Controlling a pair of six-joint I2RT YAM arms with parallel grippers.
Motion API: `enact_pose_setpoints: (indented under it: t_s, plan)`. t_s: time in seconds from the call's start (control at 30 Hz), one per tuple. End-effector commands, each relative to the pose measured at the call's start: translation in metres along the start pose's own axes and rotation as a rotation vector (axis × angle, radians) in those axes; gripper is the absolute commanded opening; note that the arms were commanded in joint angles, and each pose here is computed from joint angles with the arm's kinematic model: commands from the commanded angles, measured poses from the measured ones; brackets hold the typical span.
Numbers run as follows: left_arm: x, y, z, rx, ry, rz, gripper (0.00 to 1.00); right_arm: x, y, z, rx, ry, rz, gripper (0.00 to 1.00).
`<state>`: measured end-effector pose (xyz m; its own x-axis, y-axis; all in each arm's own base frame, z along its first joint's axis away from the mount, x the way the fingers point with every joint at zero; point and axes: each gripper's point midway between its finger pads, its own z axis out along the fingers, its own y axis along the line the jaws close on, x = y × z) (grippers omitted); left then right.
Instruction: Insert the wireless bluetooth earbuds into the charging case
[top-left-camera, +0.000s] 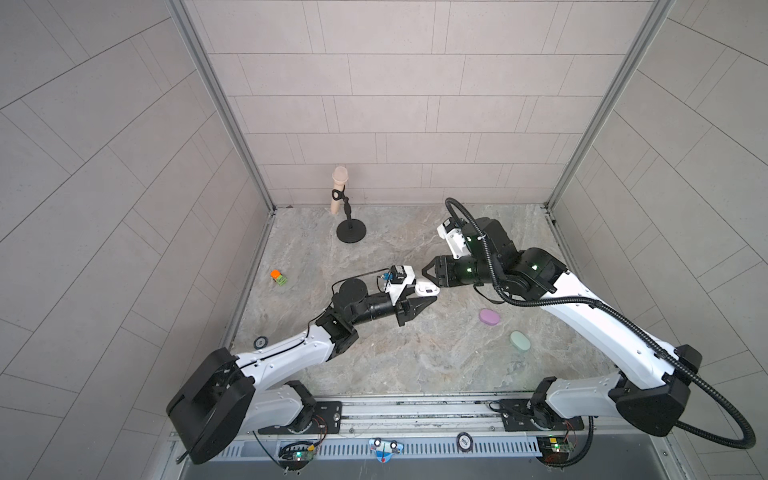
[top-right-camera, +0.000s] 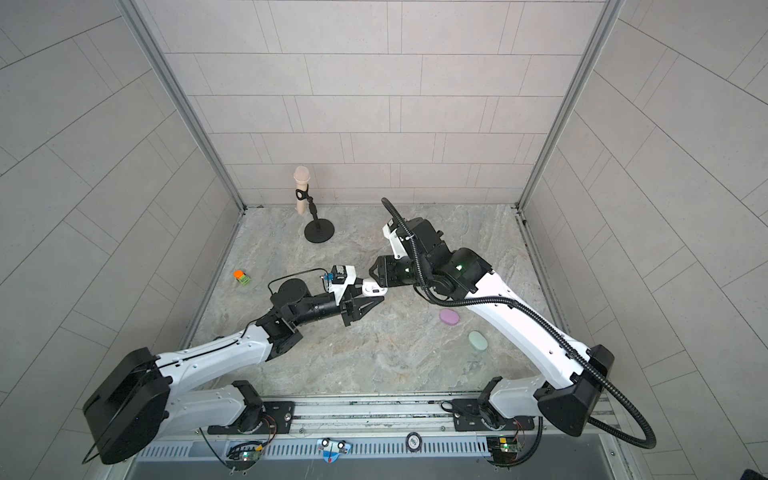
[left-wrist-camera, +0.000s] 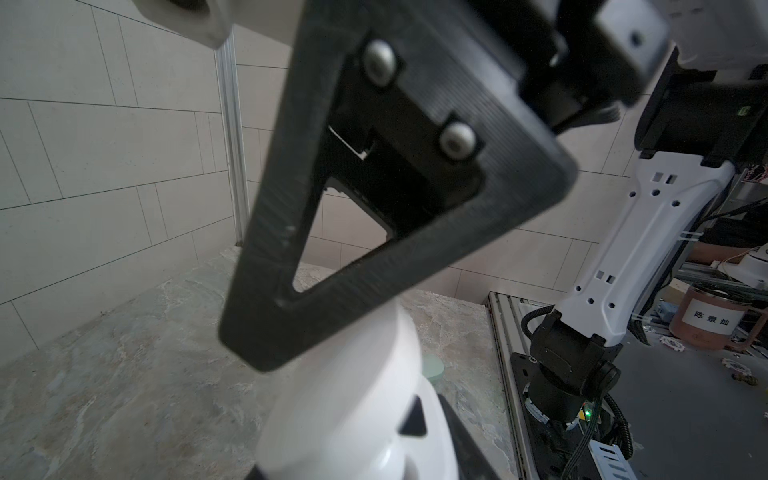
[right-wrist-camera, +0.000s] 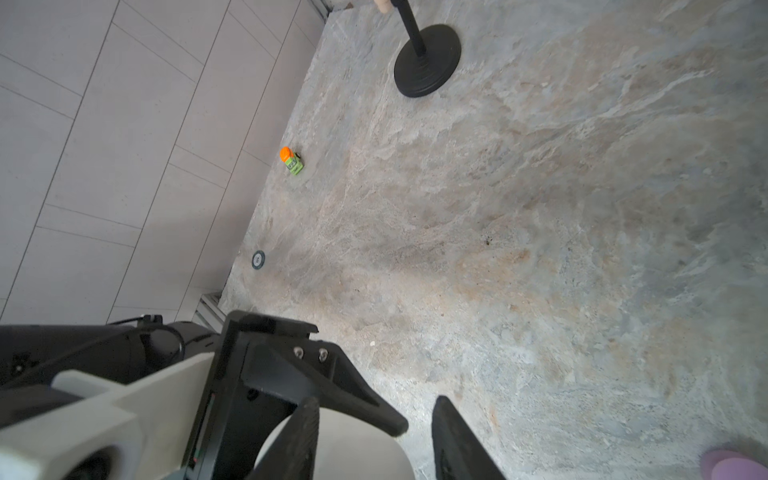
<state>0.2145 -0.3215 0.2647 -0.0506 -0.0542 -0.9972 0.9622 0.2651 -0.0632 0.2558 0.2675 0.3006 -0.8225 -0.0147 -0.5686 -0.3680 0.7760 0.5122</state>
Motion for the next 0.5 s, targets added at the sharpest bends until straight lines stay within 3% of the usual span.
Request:
enact_pose_setpoints:
  t_s: [0.0, 0.23, 0.47]
  plan:
    - [-0.021, -0.004, 0.003, 0.016, -0.049, 0.043, 0.27, 0.014, -0.002, -0.015, 0.007, 0.003, 0.003, 0.46]
    - [-0.021, -0.002, 0.004, 0.012, -0.043, 0.045, 0.27, 0.029, -0.004, -0.014, 0.026, 0.049, 0.000, 0.47]
    - [-0.015, -0.001, 0.005, 0.013, -0.023, 0.039, 0.28, 0.020, 0.005, -0.017, 0.039, 0.023, -0.028, 0.73]
